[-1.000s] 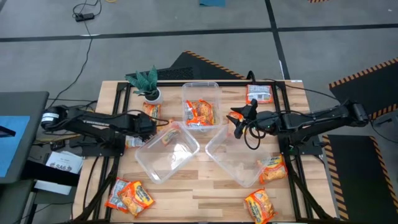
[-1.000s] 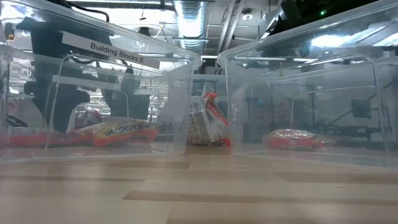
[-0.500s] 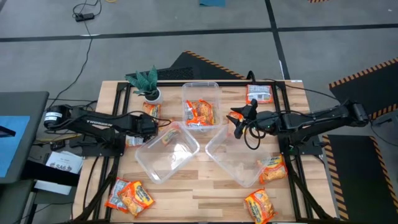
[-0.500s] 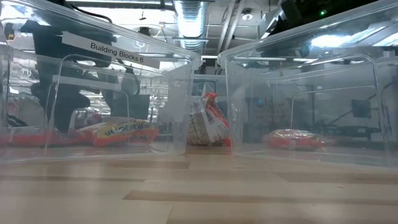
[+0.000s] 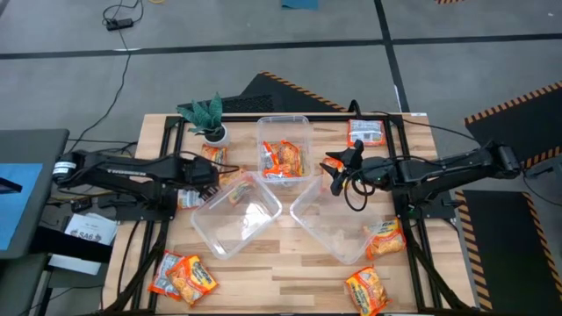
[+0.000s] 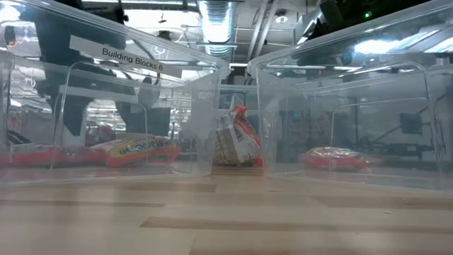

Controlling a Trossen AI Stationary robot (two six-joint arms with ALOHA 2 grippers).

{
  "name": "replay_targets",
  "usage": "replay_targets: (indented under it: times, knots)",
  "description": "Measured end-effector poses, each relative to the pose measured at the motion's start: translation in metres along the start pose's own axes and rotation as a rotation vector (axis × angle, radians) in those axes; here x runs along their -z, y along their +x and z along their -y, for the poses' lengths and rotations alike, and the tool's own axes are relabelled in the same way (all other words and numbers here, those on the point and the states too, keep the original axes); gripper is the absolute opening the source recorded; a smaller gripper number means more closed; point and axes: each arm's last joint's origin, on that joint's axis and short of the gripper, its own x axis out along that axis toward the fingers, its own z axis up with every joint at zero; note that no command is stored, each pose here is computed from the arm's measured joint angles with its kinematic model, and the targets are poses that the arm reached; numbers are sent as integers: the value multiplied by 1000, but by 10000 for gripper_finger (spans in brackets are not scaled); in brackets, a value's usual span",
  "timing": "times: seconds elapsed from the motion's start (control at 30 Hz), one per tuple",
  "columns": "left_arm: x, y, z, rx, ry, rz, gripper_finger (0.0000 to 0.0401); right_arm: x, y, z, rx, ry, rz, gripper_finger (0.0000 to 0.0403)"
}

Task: Sort Maruchan noodles
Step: Put the orange noodle pack into the bottom left transparent container

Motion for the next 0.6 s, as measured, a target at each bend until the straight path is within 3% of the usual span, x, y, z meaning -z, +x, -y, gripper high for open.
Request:
replay_targets:
  times: [0.37, 0.6]
  knots:
    - [0, -8, -9, 61, 8, 35, 4, 0, 0, 0, 0, 0, 0, 216]
    - [-11, 6, -13, 106, 4, -21, 75, 0, 0, 0, 0, 0, 0, 216]
